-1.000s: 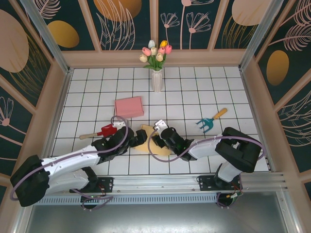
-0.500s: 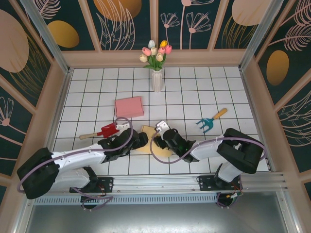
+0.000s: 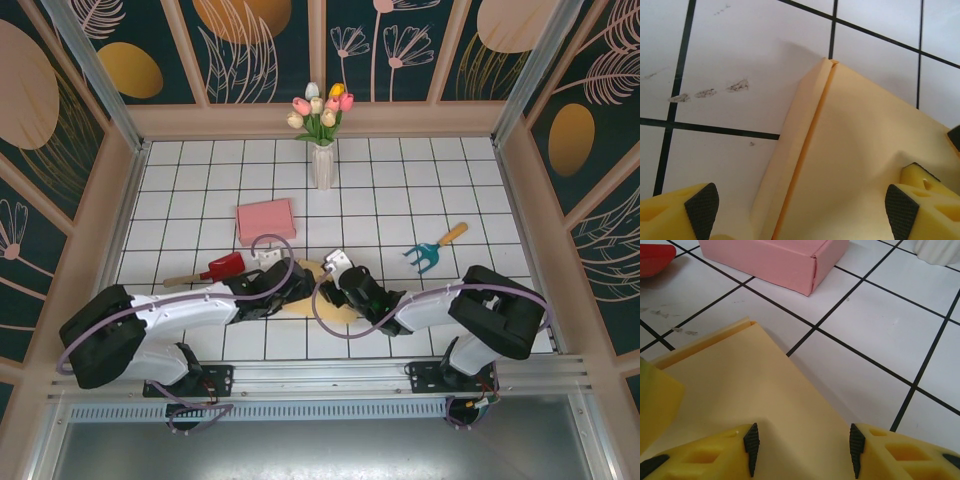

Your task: Fold the paper box

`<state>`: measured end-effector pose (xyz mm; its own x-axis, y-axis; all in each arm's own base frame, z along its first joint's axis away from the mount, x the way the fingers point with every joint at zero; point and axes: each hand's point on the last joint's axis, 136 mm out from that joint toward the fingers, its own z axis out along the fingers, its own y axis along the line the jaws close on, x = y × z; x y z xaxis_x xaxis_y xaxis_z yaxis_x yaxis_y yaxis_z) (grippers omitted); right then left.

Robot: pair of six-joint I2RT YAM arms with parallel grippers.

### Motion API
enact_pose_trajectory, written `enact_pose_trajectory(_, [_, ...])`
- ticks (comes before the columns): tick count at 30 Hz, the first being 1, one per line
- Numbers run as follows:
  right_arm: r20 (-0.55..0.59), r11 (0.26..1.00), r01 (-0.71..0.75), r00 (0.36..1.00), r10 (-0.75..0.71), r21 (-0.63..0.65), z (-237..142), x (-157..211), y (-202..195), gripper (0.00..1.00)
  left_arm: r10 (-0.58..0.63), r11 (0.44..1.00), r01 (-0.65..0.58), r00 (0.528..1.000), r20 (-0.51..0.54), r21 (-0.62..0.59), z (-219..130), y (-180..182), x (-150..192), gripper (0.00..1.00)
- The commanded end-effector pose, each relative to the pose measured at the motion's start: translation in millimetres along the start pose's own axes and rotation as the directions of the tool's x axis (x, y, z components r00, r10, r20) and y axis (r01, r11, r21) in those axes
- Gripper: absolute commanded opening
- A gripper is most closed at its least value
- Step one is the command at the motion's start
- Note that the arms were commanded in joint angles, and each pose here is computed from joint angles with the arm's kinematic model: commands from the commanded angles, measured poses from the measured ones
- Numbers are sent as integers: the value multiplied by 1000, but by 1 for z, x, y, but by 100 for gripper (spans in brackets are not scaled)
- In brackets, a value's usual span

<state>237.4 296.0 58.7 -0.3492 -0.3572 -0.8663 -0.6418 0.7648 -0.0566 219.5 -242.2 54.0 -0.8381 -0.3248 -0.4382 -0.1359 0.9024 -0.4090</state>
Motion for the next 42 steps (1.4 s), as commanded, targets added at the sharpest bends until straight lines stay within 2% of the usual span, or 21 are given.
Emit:
enact_pose_trajectory(1, [-56,1000,21,998,-22,-23,3,22,4,53,-7,999,5,999,-49,-40,3,-6,12,89])
enact_pose_trajectory(5, [-64,999,24,998,-26,-26,5,25,5,54,-15,998,10,996,-85,-59,12,-5,23,87])
enact_pose_trajectory(8, [-66,999,24,997,-26,-26,6,27,5,54,-41,999,41,992,-118,1,14,-16,30,81])
enact_pose_trajectory(15, [-58,999,18,998,-20,-26,3,23,4,53,-64,997,66,994,-83,25,2,-28,25,79])
enact_pose_trajectory(29, [24,994,-78,996,80,-70,-15,-4,7,53,-138,988,143,987,-81,56,2,-18,30,73])
enact_pose_trajectory(36, [15,995,-89,996,90,-55,-12,1,5,53,-172,981,180,979,-112,73,7,-18,38,69])
enact_pose_trajectory(42, [35,991,-118,992,120,-66,-16,-3,5,53,-183,981,187,979,-88,43,12,-8,38,67])
